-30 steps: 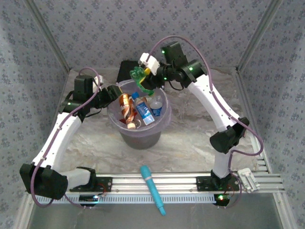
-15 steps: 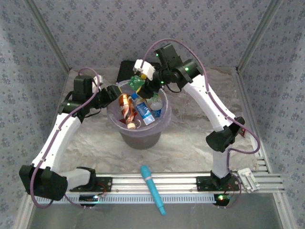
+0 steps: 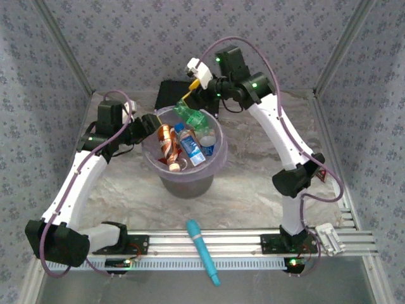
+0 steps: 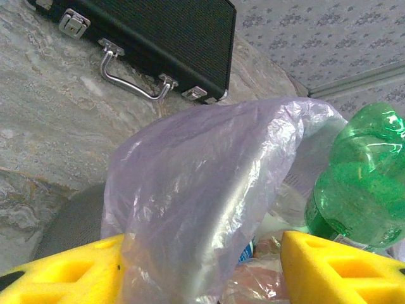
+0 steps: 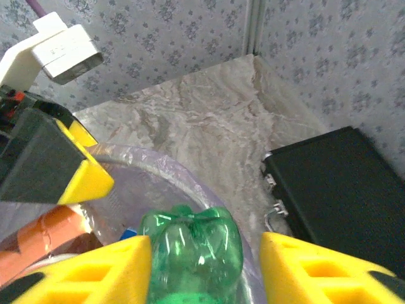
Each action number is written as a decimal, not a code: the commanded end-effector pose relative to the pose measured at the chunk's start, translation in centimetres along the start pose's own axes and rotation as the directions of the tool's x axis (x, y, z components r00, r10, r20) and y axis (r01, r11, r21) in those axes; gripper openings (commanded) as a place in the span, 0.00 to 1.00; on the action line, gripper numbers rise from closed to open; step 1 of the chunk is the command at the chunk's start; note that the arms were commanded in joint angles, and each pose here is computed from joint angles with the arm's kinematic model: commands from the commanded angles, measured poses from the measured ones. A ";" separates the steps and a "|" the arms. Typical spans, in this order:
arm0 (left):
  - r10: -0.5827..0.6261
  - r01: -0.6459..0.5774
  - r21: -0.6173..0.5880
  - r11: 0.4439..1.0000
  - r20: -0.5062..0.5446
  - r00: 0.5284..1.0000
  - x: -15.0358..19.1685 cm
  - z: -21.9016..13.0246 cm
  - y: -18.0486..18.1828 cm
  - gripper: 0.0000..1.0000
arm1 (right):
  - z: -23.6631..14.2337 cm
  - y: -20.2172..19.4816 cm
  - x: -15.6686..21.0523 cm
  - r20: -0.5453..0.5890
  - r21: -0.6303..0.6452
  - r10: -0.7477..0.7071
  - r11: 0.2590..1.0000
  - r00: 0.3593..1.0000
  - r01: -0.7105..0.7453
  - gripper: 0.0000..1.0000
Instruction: Put the plastic bottles in the bin
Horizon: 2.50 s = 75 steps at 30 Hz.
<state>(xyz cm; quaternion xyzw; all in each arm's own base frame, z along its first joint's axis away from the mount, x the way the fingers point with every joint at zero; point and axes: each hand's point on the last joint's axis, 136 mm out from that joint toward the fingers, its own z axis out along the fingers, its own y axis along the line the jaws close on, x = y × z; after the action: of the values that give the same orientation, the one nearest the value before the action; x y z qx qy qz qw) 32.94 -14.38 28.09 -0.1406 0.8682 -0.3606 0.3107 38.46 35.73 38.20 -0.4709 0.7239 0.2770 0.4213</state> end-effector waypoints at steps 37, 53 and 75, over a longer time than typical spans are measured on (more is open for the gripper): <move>0.347 -0.332 -0.101 0.938 0.310 0.885 -7.2 -9.6 -5.7 0.99 | -10.0 -4.6 -3.4 0.214 0.216 0.191 0.947 0.958 -0.237 1.00; 0.561 -0.128 -0.718 0.684 0.405 0.722 -7.9 -8.7 15.8 1.00 | -18.0 -14.7 27.4 0.222 0.791 0.460 0.430 0.859 -0.435 1.00; 0.596 -0.265 -0.665 0.698 0.335 0.729 -5.9 3.0 25.0 1.00 | -14.6 -15.0 40.1 0.188 0.883 0.307 0.363 0.933 -0.298 1.00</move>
<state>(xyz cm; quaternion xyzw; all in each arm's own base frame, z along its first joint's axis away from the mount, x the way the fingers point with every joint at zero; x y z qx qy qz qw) 37.04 4.87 9.32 -0.1226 0.8455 0.0817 0.5133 38.17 0.17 8.98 -0.0267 0.8651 -0.0792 0.4945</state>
